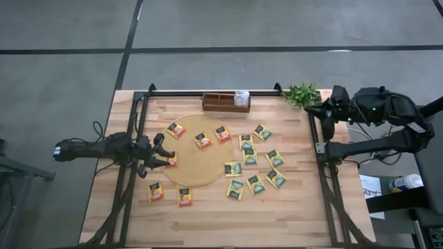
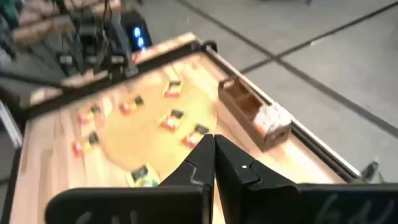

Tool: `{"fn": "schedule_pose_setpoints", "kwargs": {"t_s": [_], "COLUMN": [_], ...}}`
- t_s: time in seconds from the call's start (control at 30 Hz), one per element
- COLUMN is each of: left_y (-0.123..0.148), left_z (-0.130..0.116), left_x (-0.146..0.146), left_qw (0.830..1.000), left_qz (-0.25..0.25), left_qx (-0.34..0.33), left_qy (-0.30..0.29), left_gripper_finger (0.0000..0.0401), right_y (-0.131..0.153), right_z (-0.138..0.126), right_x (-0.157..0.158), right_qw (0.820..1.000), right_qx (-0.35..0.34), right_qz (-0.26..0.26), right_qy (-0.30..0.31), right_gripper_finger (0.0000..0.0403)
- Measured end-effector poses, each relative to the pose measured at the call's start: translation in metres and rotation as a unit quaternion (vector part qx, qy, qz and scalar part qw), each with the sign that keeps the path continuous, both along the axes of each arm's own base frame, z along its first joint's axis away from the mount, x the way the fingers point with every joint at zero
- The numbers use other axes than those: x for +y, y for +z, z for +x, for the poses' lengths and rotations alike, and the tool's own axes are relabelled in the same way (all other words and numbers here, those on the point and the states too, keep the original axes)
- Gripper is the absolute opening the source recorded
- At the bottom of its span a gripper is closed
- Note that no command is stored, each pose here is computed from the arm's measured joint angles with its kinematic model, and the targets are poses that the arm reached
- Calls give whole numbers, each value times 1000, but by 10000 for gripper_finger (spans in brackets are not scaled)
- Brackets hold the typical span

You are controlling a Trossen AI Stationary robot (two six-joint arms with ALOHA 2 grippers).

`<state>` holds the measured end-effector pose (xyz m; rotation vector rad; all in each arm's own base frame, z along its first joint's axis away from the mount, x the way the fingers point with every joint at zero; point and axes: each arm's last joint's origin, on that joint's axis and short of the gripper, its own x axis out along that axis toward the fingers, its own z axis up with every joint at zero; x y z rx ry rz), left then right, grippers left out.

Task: Pick & Place Tea
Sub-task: Put the yellow tea bag into the middle section of the wooden organizer

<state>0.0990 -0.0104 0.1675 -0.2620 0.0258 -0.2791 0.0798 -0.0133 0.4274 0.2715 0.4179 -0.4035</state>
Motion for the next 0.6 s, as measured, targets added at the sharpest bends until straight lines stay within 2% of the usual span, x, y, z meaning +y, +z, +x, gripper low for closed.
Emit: {"fn": "schedule_pose_setpoints", "kwargs": {"t_s": [0.2, 0.37, 0.53, 0.6], "left_y": [0, 0, 0, 0], "left_z": [0, 0, 0, 0], "left_x": [0, 0, 0, 0], "left_qw": [1000, 1000, 1000, 1000], "left_qz": [0, 0, 0, -1], "left_qx": [-1, -1, -1, -1], "left_qy": [0, 0, 0, 0], "left_gripper_finger": [138, 138, 138, 138], "right_y": [15, 8, -20, -29], "right_z": [13, 30, 55, 65], "right_x": [-1, 0, -3, -6], "right_qw": [997, 989, 959, 949], "right_qx": [75, 133, 262, 287], "right_qz": [-26, -23, 7, 20], "right_qy": [21, 62, 109, 132], "right_gripper_finger": [8, 8, 8, 8]}}
